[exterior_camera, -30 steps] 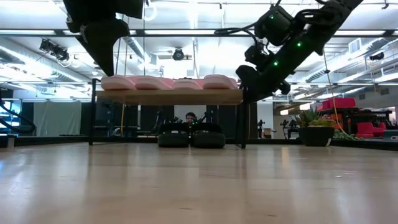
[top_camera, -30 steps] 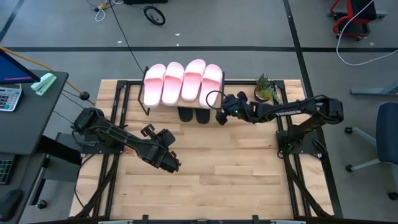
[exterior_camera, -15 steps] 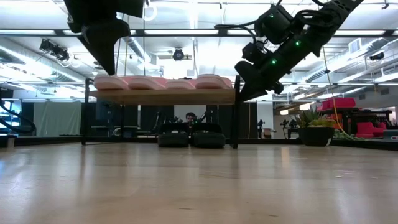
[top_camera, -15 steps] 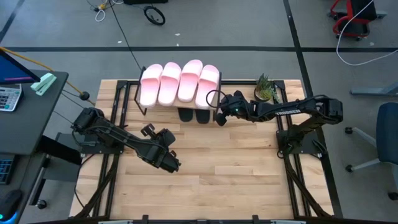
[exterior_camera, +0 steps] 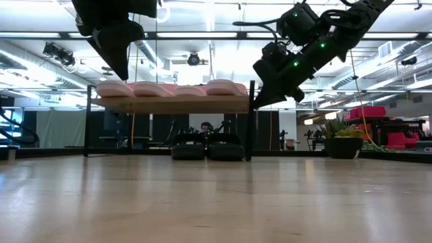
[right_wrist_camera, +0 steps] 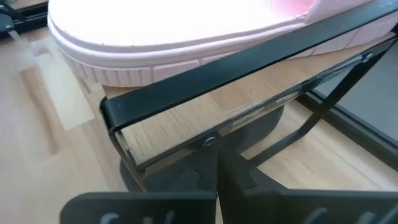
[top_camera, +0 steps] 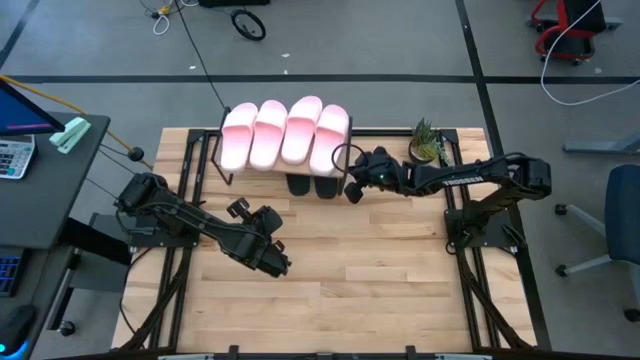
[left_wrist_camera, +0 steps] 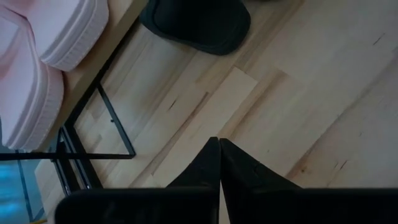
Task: Pick and place slides into the shelf
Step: Adjust the shelf, then return to Home Position
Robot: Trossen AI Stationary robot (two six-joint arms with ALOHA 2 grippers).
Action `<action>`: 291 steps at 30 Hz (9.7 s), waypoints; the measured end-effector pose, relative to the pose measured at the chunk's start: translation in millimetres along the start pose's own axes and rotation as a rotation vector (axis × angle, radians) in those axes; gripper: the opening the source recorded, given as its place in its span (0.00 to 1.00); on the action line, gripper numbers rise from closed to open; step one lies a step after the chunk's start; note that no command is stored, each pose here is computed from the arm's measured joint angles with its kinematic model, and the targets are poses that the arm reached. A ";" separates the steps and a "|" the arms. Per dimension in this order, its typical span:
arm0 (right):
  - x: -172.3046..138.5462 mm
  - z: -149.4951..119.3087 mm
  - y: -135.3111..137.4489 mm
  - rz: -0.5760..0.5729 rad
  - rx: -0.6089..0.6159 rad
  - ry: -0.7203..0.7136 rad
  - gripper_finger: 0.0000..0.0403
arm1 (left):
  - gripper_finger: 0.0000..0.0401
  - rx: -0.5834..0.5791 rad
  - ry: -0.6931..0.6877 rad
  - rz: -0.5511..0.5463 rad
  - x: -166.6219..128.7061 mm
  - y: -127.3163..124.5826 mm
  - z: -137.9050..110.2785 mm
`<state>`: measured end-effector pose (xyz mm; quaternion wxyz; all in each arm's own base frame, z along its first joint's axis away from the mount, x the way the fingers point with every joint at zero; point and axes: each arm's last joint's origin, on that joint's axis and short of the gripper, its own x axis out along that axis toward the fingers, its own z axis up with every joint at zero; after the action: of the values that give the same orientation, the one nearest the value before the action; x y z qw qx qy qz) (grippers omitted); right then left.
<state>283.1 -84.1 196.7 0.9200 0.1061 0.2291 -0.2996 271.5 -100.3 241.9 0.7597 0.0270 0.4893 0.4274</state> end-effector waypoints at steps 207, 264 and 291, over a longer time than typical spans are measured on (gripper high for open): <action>-194.2 -108.5 -28.7 0.731 -0.029 -0.395 0.02 | 0.07 -0.436 -0.951 -0.434 38.9 133.5 -162.8; -194.4 -108.4 -28.7 0.732 -0.028 -0.395 0.02 | 0.09 -0.116 -0.795 -0.127 78.3 149.0 -118.6; -194.3 -108.4 -28.7 0.731 -0.028 -0.395 0.02 | 0.10 0.069 -1.173 -0.746 96.9 134.9 -120.2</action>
<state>88.0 26.7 194.8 0.9935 0.1084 -0.0004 0.0355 110.3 5.2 171.7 0.9934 0.1078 -0.0121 0.0369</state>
